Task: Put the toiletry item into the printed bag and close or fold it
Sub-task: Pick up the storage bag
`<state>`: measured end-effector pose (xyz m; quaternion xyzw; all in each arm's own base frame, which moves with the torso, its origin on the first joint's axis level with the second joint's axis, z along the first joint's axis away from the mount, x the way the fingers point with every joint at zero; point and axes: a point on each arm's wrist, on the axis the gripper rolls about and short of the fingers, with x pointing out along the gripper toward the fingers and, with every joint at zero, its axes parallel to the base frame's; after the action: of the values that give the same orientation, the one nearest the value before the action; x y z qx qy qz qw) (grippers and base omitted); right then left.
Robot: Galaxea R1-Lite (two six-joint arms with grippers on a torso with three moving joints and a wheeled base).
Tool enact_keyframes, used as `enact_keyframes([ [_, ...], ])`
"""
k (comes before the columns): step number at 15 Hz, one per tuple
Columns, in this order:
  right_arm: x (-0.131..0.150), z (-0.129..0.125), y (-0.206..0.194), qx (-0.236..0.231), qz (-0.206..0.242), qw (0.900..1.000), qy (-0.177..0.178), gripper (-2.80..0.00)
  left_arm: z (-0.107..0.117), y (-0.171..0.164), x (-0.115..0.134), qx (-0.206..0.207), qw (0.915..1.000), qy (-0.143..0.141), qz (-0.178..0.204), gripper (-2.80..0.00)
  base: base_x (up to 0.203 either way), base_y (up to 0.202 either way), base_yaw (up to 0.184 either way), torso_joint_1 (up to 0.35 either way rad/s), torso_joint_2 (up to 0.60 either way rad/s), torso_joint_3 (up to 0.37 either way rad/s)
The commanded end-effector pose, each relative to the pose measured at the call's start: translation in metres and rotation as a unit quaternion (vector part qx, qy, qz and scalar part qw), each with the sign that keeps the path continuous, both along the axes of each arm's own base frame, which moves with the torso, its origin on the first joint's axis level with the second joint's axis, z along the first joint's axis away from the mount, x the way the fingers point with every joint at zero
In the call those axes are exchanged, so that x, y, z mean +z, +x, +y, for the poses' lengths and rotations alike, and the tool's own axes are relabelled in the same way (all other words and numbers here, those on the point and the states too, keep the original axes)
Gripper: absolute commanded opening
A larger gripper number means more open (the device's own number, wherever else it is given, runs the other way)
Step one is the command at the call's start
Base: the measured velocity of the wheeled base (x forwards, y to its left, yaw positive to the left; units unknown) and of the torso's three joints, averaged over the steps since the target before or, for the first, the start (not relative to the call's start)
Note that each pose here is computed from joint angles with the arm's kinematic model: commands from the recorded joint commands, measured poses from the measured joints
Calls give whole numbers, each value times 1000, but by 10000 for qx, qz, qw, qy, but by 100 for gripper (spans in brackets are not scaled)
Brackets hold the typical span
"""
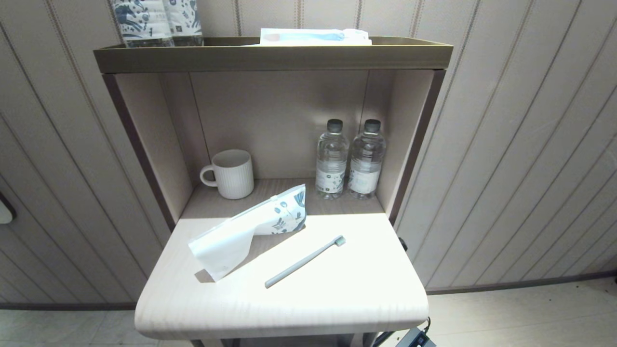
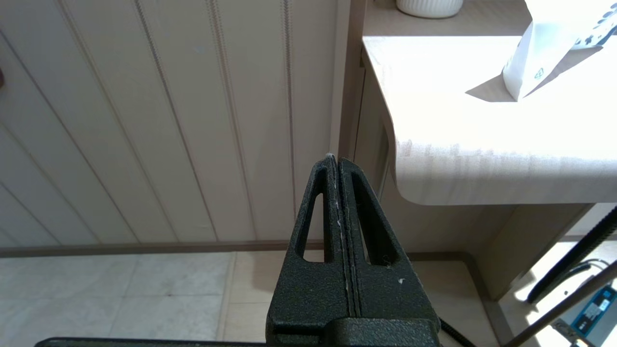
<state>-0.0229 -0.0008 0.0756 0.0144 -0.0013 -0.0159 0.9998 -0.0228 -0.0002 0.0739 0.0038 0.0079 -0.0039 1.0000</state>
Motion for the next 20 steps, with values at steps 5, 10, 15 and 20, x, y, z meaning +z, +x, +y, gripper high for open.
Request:
enact_keyframes([
  [5, 0, 0, 0, 13, 10, 10000, 2, -280, 0, -8, 40, -9, 9972, 627, -407, -280, 0, 0, 0, 0, 0, 0],
  [10, 0, 0, 0, 13, 11, 10000, 2, -280, -3, 33, 119, -684, 9959, 542, 258, -280, 0, 0, 0, 0, 0, 0],
  [15, 0, 0, 0, 13, 11, 10000, 2, -280, -12, 100, 122, -2847, 9508, 360, 1171, 0, 0, 0, 0, 0, 0, 0],
  [20, 0, 0, 0, 13, 11, 10000, 2, -280, -22, 142, 107, -3876, 9051, 283, 1728, 0, 0, 0, 0, 0, 0, 0],
])
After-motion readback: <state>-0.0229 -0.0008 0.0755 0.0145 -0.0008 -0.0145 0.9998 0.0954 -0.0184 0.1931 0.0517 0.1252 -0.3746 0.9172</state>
